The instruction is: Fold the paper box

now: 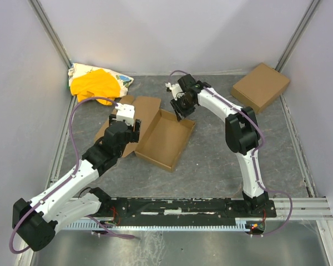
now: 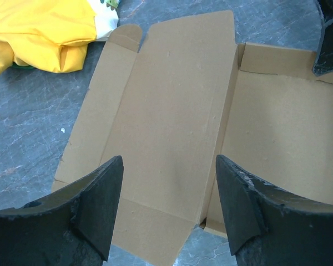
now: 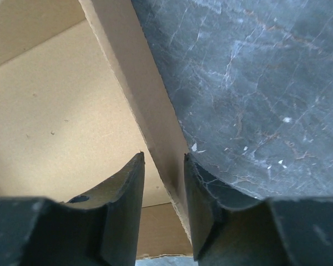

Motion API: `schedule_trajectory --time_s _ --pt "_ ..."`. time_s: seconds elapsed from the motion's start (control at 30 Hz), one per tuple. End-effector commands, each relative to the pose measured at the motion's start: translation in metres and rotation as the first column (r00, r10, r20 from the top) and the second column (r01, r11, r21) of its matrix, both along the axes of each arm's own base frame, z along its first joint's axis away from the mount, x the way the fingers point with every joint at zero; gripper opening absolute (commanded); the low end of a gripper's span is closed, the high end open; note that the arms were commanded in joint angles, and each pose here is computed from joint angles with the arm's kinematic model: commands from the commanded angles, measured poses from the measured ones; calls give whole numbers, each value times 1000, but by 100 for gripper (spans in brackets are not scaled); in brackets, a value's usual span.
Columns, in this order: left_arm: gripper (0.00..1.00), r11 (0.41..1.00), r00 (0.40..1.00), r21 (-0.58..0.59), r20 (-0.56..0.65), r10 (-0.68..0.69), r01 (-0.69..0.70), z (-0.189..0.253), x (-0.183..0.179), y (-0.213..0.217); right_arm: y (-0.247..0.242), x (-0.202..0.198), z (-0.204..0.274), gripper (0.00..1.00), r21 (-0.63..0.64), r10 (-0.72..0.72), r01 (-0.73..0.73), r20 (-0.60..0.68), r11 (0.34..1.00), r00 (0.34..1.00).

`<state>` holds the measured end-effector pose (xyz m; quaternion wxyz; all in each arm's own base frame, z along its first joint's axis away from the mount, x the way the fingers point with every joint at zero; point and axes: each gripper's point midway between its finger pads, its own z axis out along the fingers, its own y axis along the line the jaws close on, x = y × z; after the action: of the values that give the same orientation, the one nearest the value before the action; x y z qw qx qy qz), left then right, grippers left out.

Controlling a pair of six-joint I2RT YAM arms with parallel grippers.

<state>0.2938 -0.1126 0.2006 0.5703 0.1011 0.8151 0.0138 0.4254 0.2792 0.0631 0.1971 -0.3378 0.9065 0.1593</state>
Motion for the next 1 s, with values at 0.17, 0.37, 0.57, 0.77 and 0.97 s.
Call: schedule_trajectory --time_s 0.17,0.37,0.57,0.77,0.97 --pt "43 995 996 -69 57 -65 69 14 5 -17 -17 -16 -2 32 -57 -85 86 7 995 996" --pt "3 991 995 -102 57 -86 91 17 3 -22 -55 -35 -3 18 -179 -203 205 33 962 979" --pt "3 979 988 -137 54 -144 150 12 2 -35 -104 -72 -4 10 -286 -399 401 69 870 914" --pt "46 982 999 -190 -30 -18 12 -1 15 -27 -101 -108 11 10 -152 -517 514 21 844 856" --pt "53 908 986 -397 -142 86 -136 -10 40 -40 -98 -124 26 26 -38 -607 607 -4 794 795"
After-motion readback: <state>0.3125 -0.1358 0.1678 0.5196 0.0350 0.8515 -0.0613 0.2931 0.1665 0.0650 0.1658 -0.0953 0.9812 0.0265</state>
